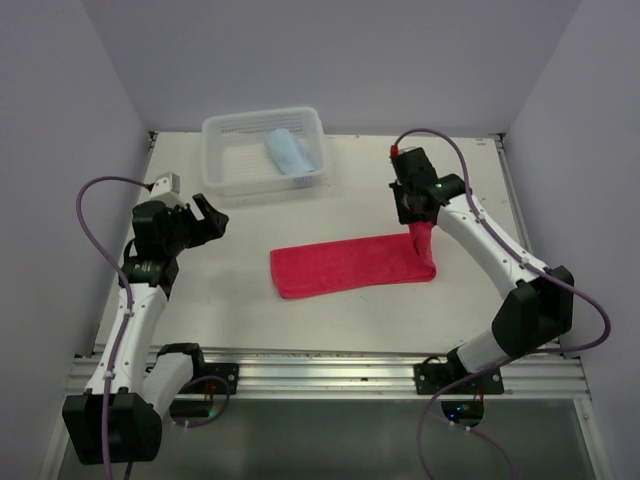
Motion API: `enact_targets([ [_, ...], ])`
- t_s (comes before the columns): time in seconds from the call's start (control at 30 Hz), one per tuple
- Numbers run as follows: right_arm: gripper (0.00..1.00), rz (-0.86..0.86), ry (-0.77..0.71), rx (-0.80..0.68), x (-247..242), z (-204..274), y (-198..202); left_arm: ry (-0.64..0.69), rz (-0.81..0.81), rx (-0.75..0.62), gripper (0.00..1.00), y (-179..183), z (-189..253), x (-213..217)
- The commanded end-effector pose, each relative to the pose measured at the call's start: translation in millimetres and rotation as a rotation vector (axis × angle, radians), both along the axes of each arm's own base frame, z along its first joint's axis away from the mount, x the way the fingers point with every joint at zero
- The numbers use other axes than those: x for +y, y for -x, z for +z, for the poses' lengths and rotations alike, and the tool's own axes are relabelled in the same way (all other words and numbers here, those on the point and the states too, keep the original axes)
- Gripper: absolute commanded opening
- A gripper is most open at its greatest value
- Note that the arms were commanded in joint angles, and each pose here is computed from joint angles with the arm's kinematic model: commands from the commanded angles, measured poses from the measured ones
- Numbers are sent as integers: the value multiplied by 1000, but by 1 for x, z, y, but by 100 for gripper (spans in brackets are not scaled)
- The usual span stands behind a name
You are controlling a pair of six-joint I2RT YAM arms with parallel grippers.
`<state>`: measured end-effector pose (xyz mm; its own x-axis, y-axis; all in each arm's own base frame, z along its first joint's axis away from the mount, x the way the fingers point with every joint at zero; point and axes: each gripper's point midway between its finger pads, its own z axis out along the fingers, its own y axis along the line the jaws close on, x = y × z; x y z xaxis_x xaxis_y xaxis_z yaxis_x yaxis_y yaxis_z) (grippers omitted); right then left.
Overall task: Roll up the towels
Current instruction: Fold the towel
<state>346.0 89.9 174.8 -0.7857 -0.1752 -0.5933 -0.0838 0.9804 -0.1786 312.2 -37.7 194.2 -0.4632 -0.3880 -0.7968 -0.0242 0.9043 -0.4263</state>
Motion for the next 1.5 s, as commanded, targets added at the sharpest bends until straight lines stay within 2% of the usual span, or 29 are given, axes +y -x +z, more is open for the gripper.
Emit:
enact_targets([
  [0.0,0,92,-8,49,45,7,11,-11,-29,-63,84,-4,13,-4],
  [0.2,0,195,-74,57,117,13,18,-11,-29,-61,84,-4,12,-4],
  [0.53,0,392,-18,156,238,-16,37,-7,-33,-64,84,-3,13,-5],
  [0.67,0,441,-20,182,268,-25,45,-6,-34,-63,84,-3,12,-5],
  [0.9,0,487,-11,219,288,-40,59,-5,-38,-67,84,-2,13,-6],
  [1.2,0,470,-39,186,292,-21,58,-2,-44,-70,84,-2,13,-8],
  [1.47,0,480,-78,203,306,-25,63,-4,-44,-67,84,-1,12,-8],
])
